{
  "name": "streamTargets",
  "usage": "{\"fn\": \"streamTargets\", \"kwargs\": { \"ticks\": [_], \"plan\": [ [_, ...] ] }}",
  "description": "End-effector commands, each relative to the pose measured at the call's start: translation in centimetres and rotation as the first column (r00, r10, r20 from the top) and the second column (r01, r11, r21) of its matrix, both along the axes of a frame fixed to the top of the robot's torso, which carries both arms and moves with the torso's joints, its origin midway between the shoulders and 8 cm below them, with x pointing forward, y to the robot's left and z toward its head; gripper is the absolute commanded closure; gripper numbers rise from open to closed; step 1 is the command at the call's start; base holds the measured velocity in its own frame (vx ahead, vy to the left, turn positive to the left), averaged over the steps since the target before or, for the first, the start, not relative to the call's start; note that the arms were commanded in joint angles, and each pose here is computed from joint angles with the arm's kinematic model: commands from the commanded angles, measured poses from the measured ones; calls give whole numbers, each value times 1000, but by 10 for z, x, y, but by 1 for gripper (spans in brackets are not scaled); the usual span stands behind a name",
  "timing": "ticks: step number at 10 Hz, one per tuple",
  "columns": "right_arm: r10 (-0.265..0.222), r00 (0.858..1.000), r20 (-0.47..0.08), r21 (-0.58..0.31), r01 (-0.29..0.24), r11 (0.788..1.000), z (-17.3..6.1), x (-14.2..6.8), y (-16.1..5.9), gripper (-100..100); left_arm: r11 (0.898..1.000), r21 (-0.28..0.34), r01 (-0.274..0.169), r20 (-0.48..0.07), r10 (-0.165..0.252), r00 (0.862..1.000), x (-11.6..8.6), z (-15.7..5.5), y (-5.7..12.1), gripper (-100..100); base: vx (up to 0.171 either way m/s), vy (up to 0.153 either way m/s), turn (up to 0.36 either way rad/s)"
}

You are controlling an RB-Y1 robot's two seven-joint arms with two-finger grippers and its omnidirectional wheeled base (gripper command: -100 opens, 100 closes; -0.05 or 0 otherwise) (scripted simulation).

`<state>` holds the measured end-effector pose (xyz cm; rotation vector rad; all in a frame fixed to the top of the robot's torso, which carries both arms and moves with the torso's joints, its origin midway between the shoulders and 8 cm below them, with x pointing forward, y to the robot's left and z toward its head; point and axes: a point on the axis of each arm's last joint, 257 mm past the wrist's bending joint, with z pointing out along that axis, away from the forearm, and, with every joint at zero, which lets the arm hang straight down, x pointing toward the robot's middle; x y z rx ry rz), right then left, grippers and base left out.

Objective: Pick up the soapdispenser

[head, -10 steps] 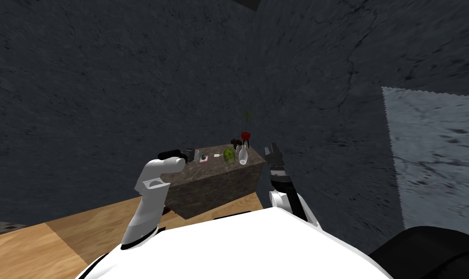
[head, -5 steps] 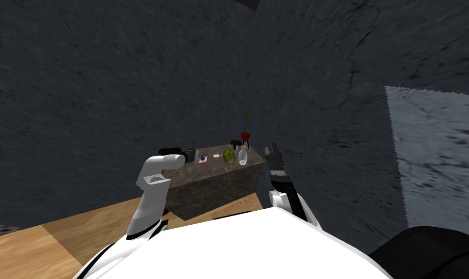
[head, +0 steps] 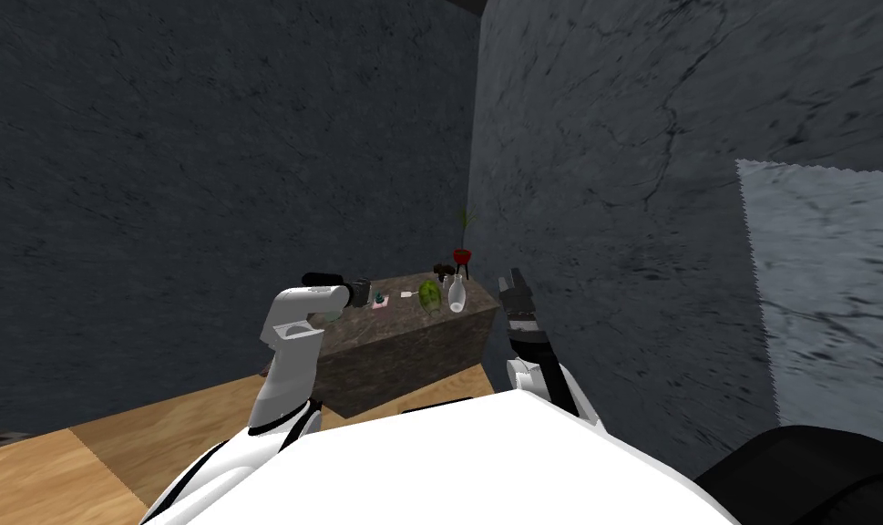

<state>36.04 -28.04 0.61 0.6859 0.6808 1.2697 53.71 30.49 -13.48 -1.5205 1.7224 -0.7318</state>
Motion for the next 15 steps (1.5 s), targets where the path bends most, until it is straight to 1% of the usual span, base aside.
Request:
{"fn": "streamTargets", "kwargs": {
  "ticks": [1,2,3,4,5,6,7,8,10,11,12,13,14,15],
  "plan": [
    [0,1000,0,0,0,1000,0,0,0,0,1000,-12,11,-31,-11,999,-2,0,-5,-100,19,-7,-11],
    [0,1000,0,0,0,1000,0,0,0,0,1000,-13,9,-57,-10,998,-6,-5,-5,-100,23,-6,-7],
    [0,1000,0,0,0,1000,0,0,0,0,1000,-23,20,-72,-21,997,-6,-3,-9,-100,33,-3,-12],
    [0,1000,0,0,0,1000,0,0,0,0,1000,-23,18,-102,-20,995,-11,-8,-9,-100,28,-6,-8],
    [0,1000,0,0,0,1000,0,0,0,0,999,-32,27,-121,-31,992,-12,-7,-12,-100,34,-10,-8],
    [0,1000,0,0,0,1000,0,0,0,0,999,-32,26,-146,-30,989,-16,-12,-11,-100,29,-6,-7],
    [0,1000,0,0,0,1000,0,0,0,0,999,-38,33,-166,-39,985,-18,-11,-13,-100,35,-8,-14],
    [0,1000,0,0,0,1000,0,0,0,0,999,-38,32,-188,-39,981,-22,-15,-13,-100,32,-5,-5],
    [0,1000,0,0,0,1000,0,0,0,0,998,-43,37,-228,-45,973,-28,-17,-14,-100,33,-5,-10],
    [0,1000,0,0,0,1000,0,0,0,0,998,-45,40,-254,-50,966,-32,-18,-14,-100,37,-4,-12],
    [0,1000,0,0,0,1000,0,0,0,0,998,-45,40,-266,-50,963,-35,-20,-14,-100,36,0,-6],
    [0,1000,0,0,0,1000,0,0,0,0,998,-45,42,-294,-53,954,-39,-21,-12,-100,44,-2,-13],
    [0,1000,0,0,0,1000,0,0,0,0,998,-45,41,-302,-53,952,-41,-22,-12,-100,34,-1,-5],
    [0,1000,0,0,0,1000,0,0,0,0,998,-45,42,-334,-54,941,-47,-24,-10,-100,35,-4,-12]
  ]
}}
